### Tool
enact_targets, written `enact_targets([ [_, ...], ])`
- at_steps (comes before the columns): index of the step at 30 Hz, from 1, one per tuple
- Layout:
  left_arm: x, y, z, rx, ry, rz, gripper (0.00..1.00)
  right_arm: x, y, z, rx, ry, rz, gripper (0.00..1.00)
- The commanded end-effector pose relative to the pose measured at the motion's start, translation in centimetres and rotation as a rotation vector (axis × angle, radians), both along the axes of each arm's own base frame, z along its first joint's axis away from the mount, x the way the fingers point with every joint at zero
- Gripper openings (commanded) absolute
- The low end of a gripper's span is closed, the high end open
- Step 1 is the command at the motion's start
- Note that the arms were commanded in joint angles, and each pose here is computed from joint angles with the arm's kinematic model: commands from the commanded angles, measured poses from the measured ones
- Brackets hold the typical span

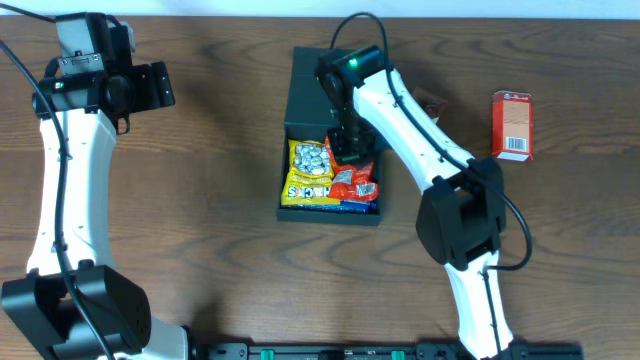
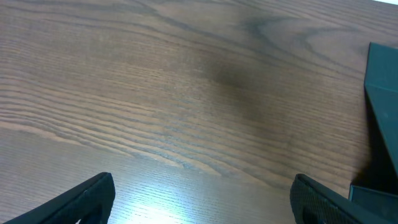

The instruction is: Pack container

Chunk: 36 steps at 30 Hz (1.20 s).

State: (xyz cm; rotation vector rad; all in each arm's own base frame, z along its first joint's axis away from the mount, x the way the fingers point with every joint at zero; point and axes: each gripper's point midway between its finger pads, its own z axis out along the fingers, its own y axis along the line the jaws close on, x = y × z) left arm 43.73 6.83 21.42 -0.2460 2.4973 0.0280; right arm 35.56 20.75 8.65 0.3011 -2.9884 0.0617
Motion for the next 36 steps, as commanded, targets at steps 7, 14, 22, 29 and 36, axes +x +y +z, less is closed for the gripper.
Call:
enact_targets([
  [7, 0.0, 0.0, -0.4, -0.005, 0.009, -0.005, 0.91, 0.8, 0.3, -4.1, 0.010, -0.030, 0.029, 0.02],
  [14, 0.2, 0.0, -0.3, -0.003, -0.002, -0.005, 0.91, 0.4, 0.0, -7.7, 0.009, -0.030, 0.028, 0.02],
  [22, 0.3, 0.0, -0.2, -0.002, -0.009, -0.005, 0.91, 2.7, 0.7, -6.5, 0.049, -0.107, 0.038, 0.01],
  [29, 0.3, 0.0, -0.2, -0.007, -0.010, 0.001, 0.91, 5.2, 1.1, 0.7, 0.092, -0.190, 0.086, 0.01],
  [36, 0.3, -0.1, -0.2, -0.013, -0.010, -0.004, 0.91, 3.8, -0.6, 0.0, 0.054, -0.116, 0.079, 0.02],
])
